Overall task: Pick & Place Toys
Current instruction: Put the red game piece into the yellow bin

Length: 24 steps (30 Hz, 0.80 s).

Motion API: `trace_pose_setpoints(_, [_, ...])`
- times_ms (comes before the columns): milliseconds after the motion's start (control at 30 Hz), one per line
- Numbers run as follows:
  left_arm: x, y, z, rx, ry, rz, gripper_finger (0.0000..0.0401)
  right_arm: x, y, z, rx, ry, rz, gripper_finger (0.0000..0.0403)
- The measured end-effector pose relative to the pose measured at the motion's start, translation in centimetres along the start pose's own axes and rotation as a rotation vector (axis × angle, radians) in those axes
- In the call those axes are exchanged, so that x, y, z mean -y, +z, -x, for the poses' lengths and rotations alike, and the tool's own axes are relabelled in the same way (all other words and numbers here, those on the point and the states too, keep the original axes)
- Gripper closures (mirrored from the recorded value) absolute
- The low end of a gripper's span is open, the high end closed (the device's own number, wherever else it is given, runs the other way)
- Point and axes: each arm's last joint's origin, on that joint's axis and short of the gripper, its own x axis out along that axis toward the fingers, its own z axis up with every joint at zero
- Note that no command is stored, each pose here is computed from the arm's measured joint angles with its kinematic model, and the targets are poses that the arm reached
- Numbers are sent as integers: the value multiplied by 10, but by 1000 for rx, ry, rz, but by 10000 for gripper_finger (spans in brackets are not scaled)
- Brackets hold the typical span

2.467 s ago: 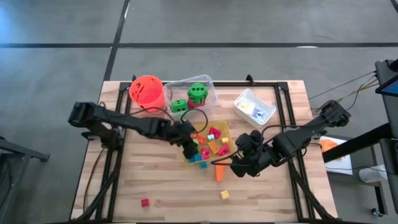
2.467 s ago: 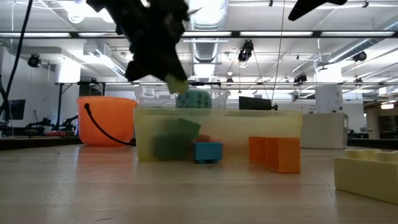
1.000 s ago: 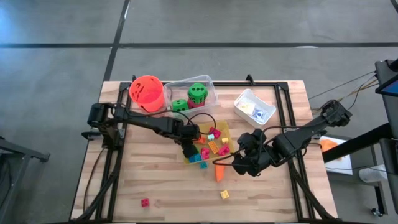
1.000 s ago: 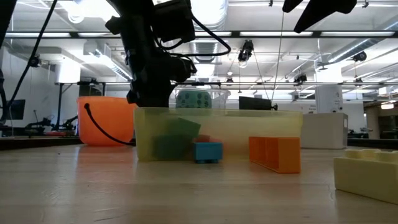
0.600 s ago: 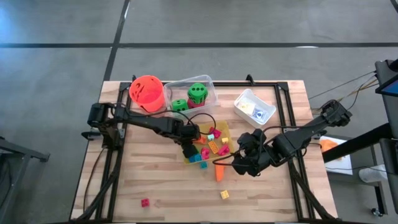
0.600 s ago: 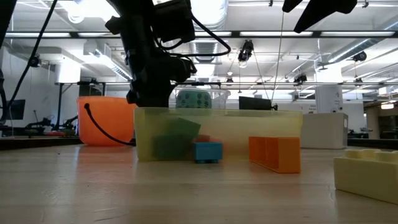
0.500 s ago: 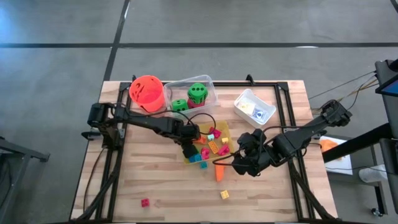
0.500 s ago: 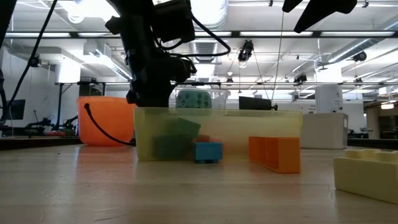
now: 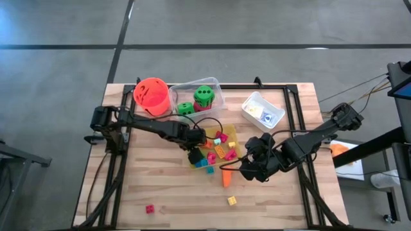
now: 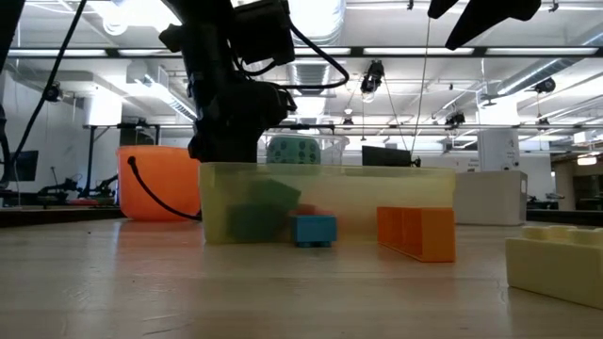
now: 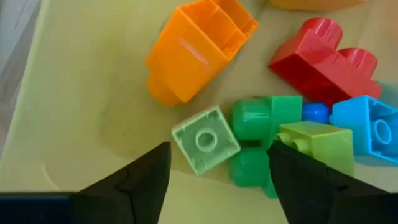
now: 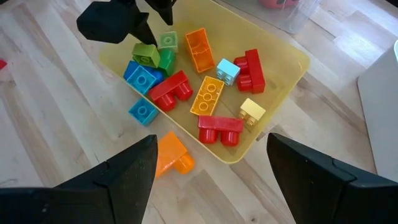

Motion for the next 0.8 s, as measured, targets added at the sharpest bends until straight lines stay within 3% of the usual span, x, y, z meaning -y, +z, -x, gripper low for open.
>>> trace_pose_setpoints(367, [1, 3, 7, -9, 19, 3, 126, 0, 0, 0, -7, 5, -11, 106])
trace_pose_setpoints(633, [6, 5, 39, -137, 123, 18, 126, 0, 0, 0, -11, 6, -15, 106])
trace_pose_setpoints(800, [35, -22, 58, -267, 159, -117, 126, 0, -1, 0, -24, 12, -9, 106])
